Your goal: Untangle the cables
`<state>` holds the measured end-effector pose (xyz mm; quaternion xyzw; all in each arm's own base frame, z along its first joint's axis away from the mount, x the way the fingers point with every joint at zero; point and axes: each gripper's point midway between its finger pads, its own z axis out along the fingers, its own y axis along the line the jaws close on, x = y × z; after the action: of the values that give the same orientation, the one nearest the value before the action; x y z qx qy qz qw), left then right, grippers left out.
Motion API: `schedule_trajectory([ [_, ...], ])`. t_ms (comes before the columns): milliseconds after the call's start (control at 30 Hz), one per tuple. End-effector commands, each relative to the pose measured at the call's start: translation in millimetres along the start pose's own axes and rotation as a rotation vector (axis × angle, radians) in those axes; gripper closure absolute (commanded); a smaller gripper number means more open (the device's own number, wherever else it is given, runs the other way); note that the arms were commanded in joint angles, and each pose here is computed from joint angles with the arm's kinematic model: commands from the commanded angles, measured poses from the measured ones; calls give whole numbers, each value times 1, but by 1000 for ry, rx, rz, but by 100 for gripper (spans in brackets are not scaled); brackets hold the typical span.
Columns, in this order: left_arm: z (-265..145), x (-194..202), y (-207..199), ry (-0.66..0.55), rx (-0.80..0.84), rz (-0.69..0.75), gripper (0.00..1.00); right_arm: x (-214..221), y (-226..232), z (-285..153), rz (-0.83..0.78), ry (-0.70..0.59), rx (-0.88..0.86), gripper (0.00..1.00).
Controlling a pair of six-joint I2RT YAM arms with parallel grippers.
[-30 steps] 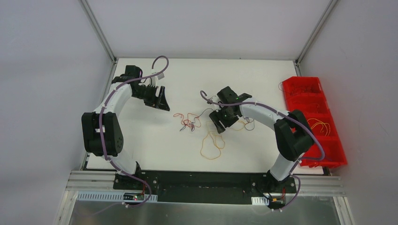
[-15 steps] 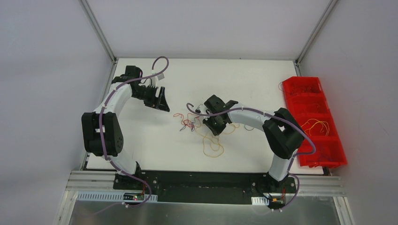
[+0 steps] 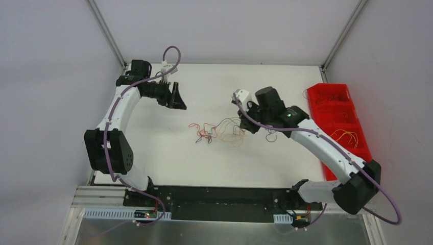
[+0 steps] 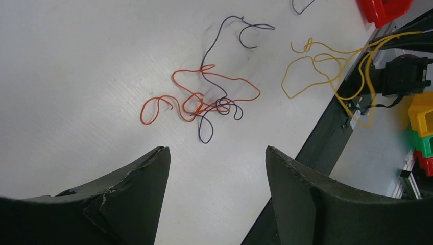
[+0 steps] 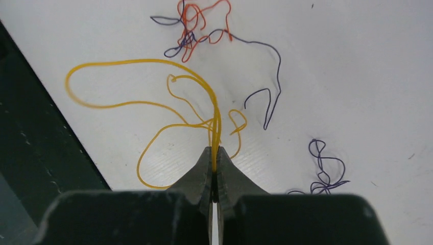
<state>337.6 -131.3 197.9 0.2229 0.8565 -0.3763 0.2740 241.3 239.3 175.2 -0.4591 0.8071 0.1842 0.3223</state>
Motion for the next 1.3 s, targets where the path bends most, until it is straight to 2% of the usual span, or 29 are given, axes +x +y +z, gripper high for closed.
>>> schedule_trajectory([
  [0,-12,-30,-44,-70,88,94,30,-31,0,-48,66,-117,-78,100],
  [100,-9,-45,-66,-86,140,120,30,-38,-6,-75,110,-165,-104,100],
  [200,1,-60,-102,-88,225,206,30,-42,-9,-91,114,-168,-90,100],
  [333,19,-61,-130,-56,294,272,29,-40,-37,-116,297,-178,-25,100],
  [533,39,-56,-120,-21,281,257,30,3,-88,-165,440,-78,237,100],
  [667,46,-54,-118,-11,286,251,30,40,-107,-201,509,28,316,100],
  [900,57,-61,-116,1,305,225,30,112,-157,-245,491,209,489,100],
  [1033,61,-64,-114,4,304,217,30,149,-189,-264,510,240,546,100],
  [1267,63,-62,-109,10,282,205,30,196,-244,-274,420,269,590,100],
])
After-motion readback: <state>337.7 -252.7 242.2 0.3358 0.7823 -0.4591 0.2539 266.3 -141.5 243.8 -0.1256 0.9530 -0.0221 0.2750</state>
